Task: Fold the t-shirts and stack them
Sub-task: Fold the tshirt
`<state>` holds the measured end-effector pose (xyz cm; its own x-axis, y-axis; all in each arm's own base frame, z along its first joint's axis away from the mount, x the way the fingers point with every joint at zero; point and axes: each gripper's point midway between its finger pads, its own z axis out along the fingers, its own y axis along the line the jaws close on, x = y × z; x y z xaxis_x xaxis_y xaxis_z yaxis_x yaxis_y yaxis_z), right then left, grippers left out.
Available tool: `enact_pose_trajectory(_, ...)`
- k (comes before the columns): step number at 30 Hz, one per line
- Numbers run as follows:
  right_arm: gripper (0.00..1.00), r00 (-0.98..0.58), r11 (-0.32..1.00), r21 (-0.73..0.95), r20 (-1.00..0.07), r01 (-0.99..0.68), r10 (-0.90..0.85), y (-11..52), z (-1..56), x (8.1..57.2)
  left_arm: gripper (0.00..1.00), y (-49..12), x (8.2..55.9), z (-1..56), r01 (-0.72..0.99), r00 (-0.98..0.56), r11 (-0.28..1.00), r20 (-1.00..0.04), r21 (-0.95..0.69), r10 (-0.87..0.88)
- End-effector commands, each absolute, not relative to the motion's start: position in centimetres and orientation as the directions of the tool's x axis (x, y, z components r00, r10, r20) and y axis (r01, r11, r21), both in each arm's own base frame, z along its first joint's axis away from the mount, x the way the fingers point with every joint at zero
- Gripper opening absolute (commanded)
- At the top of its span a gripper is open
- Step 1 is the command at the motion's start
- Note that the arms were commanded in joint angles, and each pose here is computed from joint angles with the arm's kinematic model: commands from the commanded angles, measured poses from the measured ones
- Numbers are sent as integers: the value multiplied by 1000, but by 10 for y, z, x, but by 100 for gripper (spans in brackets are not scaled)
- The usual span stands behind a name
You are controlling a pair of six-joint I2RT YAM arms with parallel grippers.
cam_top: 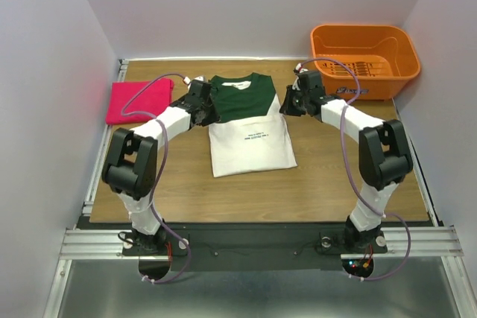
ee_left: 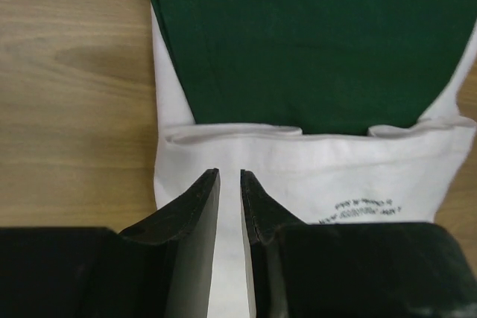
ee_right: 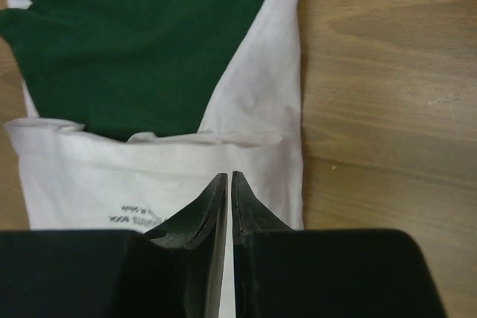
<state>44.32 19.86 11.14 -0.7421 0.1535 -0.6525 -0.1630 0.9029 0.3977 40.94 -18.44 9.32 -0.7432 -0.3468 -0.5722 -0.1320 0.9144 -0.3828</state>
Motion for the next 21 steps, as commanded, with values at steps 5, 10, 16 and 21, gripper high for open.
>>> enact_pose_trajectory(5,12,-764,900,408,-626,-152,155,196,80,470,30,-177,427,48,-144,-798,935,-520,-325,-304)
enact_pose_trajectory(10,11,-778,924,373,-605,-90,169,175,58,470,29,-153,428,40,-214,-794,926,-496,-313,-351)
enact_pose_trajectory(16,11,-738,924,362,-655,-121,161,171,89,467,41,-153,424,84,-179,-758,922,-549,-344,-352)
enact_pose_trajectory(21,23,-738,919,380,-649,-105,184,165,112,438,63,-152,392,125,-174,-704,921,-610,-348,-363)
